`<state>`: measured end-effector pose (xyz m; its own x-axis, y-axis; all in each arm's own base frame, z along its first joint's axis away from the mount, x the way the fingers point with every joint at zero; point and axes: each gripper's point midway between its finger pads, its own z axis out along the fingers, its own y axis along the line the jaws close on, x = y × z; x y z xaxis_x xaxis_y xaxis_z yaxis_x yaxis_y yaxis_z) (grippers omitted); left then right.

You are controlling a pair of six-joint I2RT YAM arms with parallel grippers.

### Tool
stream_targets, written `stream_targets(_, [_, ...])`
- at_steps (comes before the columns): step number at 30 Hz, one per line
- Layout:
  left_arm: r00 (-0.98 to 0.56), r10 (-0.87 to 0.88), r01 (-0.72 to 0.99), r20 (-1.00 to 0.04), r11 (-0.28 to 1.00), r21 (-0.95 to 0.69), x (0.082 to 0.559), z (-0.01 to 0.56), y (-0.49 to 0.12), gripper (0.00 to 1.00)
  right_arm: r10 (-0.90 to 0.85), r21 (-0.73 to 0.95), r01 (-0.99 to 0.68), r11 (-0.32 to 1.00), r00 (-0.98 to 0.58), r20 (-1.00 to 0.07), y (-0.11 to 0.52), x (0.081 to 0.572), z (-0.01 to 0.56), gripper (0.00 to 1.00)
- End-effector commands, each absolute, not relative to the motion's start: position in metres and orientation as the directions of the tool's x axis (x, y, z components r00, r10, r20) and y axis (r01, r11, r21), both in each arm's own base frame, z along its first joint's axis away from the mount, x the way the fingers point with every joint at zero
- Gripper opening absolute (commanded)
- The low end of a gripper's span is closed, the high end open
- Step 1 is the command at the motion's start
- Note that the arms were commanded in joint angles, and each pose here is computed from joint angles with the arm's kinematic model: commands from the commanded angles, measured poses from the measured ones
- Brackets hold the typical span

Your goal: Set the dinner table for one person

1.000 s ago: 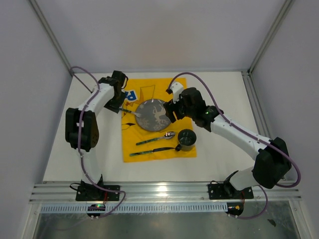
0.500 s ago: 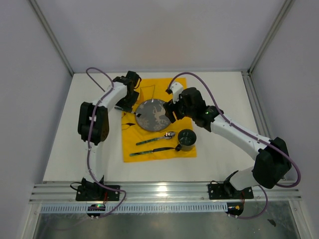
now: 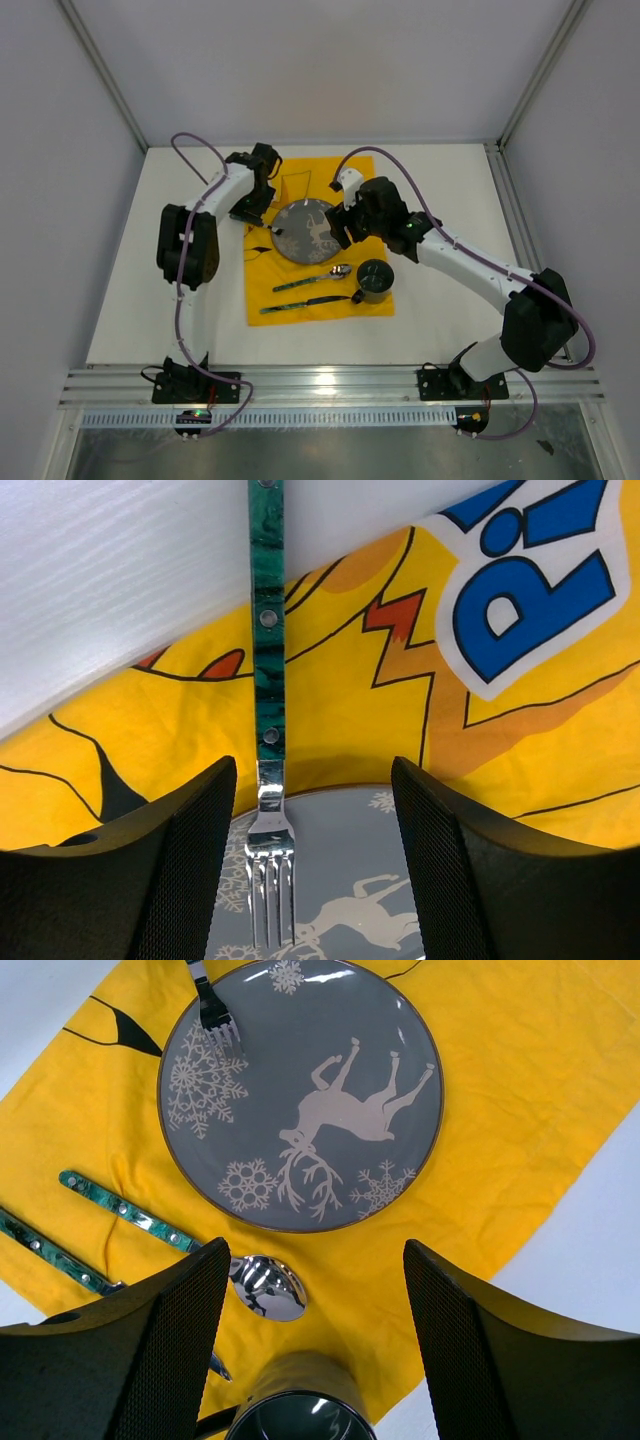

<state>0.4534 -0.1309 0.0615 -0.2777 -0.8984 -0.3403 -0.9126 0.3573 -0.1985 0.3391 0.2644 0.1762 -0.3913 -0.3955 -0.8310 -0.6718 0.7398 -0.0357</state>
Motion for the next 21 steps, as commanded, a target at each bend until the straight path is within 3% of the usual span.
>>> stream_targets(1, [-0.245,-0.885,-0.926,-0.396,0.334,-0.174,0.454,0.067,-0.115,0.65,-0.378,-0.047,-0.674,0.737,-0.353,-0.856,0.269,0.346,0.191,0.74])
stream_targets(17, [-0.264,-0.873,-0.936,-0.409,0.335,-0.110,0.456,0.051,-0.099,0.59,-0.392,-0.056,-0.666,0.744,-0.366,-0.844,0.266,0.347,0.184,0.74])
stream_targets(19, [-0.264,-0.873,-0.937,-0.409,0.333,-0.108,0.456,0.050,-0.098,0.54,-0.392,-0.055,-0.666,0.744,-0.369,-0.843,0.266,0.347,0.182,0.74])
stream_targets(21, [-0.268,-0.872,-0.934,-0.411,0.340,-0.112,0.457,0.051,-0.097,0.38,-0.393,-0.056,-0.664,0.746,-0.370,-0.842,0.266,0.348,0.182,0.74])
